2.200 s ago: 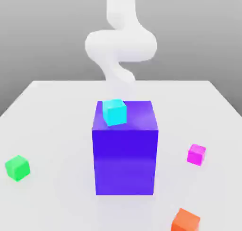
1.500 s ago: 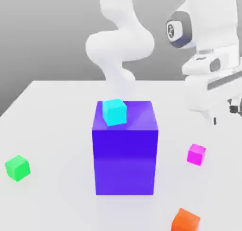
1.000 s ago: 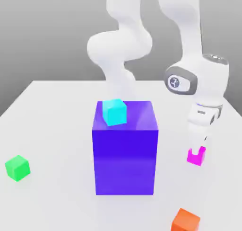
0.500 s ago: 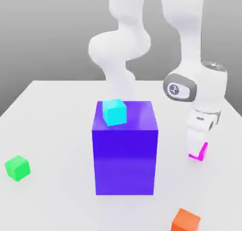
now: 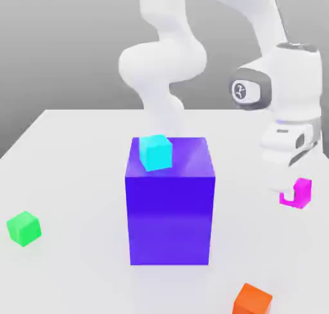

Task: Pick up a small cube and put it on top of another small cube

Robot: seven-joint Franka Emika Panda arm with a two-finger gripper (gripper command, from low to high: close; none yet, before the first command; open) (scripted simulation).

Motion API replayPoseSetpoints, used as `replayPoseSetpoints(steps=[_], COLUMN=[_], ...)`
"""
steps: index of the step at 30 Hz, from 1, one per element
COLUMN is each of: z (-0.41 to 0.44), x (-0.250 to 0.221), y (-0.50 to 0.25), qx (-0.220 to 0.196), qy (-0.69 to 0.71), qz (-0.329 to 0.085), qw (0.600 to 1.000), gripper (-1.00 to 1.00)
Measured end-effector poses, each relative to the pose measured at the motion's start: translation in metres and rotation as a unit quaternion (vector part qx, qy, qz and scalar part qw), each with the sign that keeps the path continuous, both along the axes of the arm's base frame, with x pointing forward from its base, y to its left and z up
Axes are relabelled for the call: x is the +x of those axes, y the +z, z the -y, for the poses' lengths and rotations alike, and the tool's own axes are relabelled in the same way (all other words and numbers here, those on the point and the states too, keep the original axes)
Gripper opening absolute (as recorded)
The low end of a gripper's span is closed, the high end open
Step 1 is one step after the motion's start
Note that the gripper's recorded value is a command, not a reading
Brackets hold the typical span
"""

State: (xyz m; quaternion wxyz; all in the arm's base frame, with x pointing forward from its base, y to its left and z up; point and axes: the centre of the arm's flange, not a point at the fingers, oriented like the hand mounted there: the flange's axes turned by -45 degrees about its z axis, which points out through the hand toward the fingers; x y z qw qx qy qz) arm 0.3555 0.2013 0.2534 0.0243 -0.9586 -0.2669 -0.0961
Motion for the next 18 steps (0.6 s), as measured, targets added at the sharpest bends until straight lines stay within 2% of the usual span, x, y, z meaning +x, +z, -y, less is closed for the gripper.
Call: replayPoseSetpoints(steps=[4,9,13,18], z=[0.095,0.218,0.316,0.431], x=[0.053,0.073,0.061,0.016], y=[0.007,0.003,-0.001,-0.003], qx=[0.013,0.023,0.031,0.041], qy=[-0.189,-0.4,-0.552,-0.717], qz=[-0.009,-0.032,-0.05,-0.066], qw=[0.982,0.916,0.832,0.693], gripper=[-1.0,-1.0,-1.0,-1.0])
